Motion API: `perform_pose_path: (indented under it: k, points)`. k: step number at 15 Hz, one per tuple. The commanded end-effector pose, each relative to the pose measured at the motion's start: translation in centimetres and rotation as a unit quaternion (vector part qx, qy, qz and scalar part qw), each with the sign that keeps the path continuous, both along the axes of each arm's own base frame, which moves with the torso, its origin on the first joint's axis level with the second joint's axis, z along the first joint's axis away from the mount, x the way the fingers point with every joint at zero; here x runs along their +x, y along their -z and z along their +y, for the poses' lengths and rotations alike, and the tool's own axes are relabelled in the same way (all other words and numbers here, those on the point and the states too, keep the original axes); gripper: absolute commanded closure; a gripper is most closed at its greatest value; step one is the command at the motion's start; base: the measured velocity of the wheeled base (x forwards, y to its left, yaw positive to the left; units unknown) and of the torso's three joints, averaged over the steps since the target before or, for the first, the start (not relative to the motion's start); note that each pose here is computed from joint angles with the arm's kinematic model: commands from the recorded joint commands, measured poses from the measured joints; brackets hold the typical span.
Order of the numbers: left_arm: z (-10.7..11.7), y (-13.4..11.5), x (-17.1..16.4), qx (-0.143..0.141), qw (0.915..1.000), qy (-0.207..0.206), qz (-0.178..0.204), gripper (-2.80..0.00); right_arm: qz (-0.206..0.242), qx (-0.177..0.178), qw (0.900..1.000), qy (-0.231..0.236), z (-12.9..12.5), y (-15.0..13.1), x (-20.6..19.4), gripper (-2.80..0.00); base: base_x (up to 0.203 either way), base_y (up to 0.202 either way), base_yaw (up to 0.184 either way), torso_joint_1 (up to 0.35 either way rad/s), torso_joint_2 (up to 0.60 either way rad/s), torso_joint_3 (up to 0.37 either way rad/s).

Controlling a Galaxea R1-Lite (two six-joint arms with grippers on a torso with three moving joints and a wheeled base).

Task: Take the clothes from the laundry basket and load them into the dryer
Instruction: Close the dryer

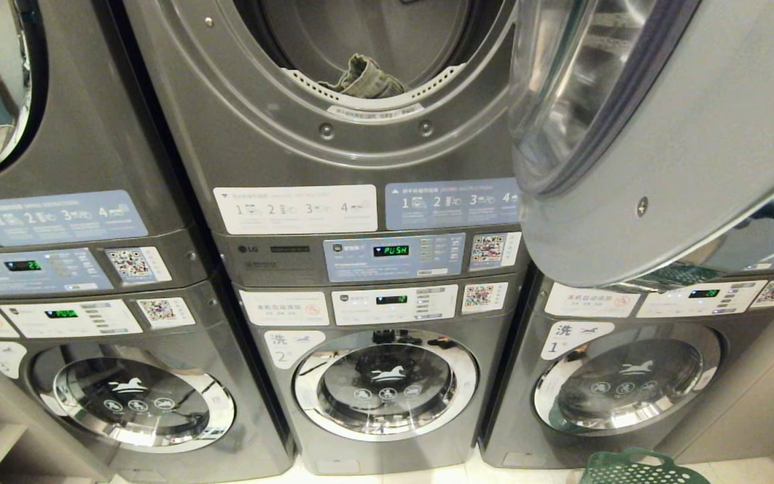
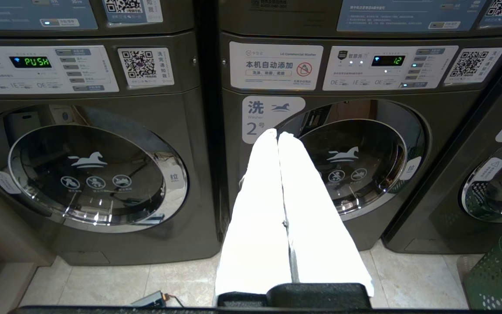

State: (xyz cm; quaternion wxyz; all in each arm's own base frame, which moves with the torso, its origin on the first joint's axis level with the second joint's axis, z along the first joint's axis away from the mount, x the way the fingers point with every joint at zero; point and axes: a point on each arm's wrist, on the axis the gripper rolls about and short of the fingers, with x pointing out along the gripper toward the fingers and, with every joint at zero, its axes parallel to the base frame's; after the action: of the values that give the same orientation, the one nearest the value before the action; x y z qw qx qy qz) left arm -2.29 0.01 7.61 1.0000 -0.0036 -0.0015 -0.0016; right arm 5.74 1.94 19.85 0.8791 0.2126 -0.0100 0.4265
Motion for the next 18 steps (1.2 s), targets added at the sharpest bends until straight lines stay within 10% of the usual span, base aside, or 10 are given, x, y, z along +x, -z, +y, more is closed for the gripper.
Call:
perform_pose_path:
  k: [1, 4, 6, 13, 18]
  points:
    - [0.0, 0.0, 0.0, 0.0, 1.0, 0.0, -0.001, 0.0, -0.023, 0.007, 0.998, -0.053, 0.8, -1.0, -0.1, 0.0, 0.0, 0.0, 0.0, 0.0, 0.0, 0.0]
    - [0.0, 0.0, 0.0, 0.0, 1.0, 0.0, 0.0, 0.0, -0.079, 0.04, 0.988, -0.13, 3.0, -6.6, 1.4, 0.0, 0.0, 0.0, 0.0, 0.0, 0.0, 0.0]
    - [0.0, 0.0, 0.0, 0.0, 1.0, 0.0, 0.0, 0.0, -0.07, 0.063, 0.99, -0.102, 4.8, -8.5, 3.7, 0.0, 0.0, 0.0, 0.0, 0.0, 0.0, 0.0]
    - [0.0, 0.0, 0.0, 0.0, 1.0, 0.0, 0.0, 0.0, -0.065, 0.075, 0.991, -0.092, 7.2, -9.8, 7.2, 0.0, 0.0, 0.0, 0.0, 0.0, 0.0, 0.0]
    - [0.0, 0.0, 0.0, 0.0, 1.0, 0.0, 0.0, 0.0, -0.057, 0.064, 0.979, -0.183, 10.3, -9.0, 7.7, 0.0, 0.0, 0.0, 0.0, 0.0, 0.0, 0.0]
